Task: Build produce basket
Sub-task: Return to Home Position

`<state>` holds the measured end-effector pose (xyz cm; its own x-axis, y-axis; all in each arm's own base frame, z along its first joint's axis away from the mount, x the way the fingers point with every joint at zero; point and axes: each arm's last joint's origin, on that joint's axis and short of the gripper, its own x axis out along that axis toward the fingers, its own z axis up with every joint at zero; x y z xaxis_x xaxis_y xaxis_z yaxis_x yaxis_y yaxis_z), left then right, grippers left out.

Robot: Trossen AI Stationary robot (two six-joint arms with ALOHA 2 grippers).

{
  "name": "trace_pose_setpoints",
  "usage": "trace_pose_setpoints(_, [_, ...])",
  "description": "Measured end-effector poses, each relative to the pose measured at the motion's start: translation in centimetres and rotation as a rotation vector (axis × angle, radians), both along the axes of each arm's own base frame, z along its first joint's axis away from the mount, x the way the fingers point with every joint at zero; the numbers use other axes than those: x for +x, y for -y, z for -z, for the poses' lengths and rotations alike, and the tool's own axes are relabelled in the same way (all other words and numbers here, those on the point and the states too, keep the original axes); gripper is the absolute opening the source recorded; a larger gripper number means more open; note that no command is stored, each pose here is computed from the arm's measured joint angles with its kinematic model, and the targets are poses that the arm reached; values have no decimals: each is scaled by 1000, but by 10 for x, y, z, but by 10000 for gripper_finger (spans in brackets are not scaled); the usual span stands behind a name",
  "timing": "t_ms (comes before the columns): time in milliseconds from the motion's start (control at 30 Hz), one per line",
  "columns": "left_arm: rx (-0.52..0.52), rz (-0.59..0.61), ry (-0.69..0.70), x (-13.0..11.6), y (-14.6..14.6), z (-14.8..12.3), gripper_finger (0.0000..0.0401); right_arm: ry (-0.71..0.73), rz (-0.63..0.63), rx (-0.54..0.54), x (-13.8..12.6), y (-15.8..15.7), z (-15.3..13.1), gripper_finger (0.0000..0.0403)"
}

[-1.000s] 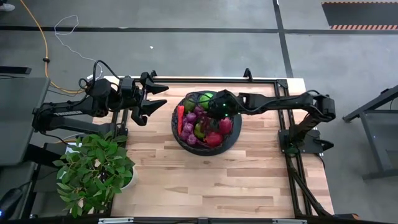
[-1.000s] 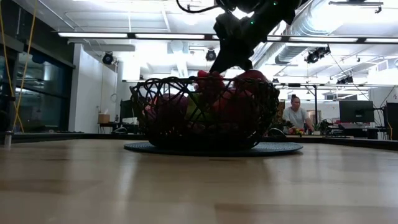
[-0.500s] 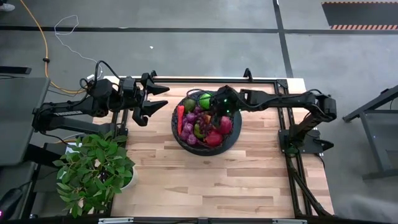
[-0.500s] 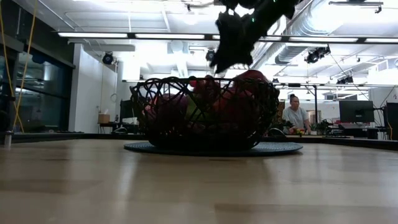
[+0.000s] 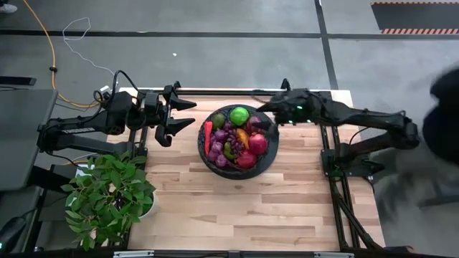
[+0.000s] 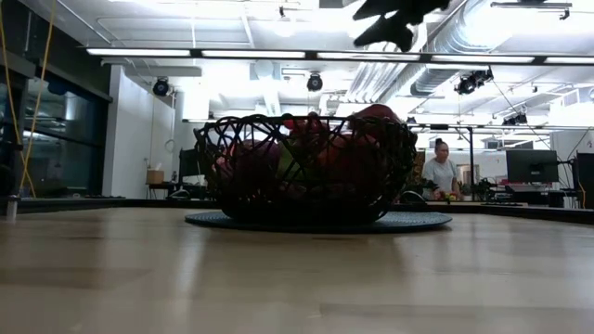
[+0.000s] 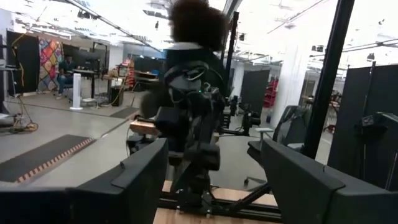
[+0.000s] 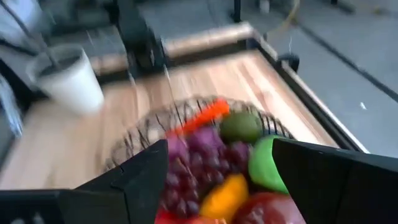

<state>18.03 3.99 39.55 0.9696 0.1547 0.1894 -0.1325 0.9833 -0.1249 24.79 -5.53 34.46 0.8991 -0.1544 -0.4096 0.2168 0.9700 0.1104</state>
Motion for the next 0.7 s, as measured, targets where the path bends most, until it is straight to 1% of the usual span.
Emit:
trace_pose_setpoints(67, [5, -2, -1, 0, 0, 0, 247, 119, 5, 26, -11, -6, 5, 271])
trace_pose_setpoints(167, [5, -2, -7, 0, 0, 1, 247, 301, -19, 42, -21, -14, 13, 271])
trace_pose_setpoints(233, [10, -4, -16, 0, 0, 1, 247, 391, -45, 27, -25, -19, 15, 271])
trace_pose_setpoints(300, [10, -4, -20, 0, 0, 2, 247, 447, -56, 15, -29, -22, 16, 271])
trace_pose_setpoints(567, [9, -4, -23, 0, 0, 2, 244, 430, -57, 14, -28, -22, 19, 271])
trace_pose_setpoints(633, [15, -5, -24, 0, 0, 2, 236, 429, -57, 15, -28, -22, 19, 271])
trace_pose_setpoints(700, [20, 1, -33, 1, 1, 3, 217, 429, -57, 15, -28, -22, 19, 271])
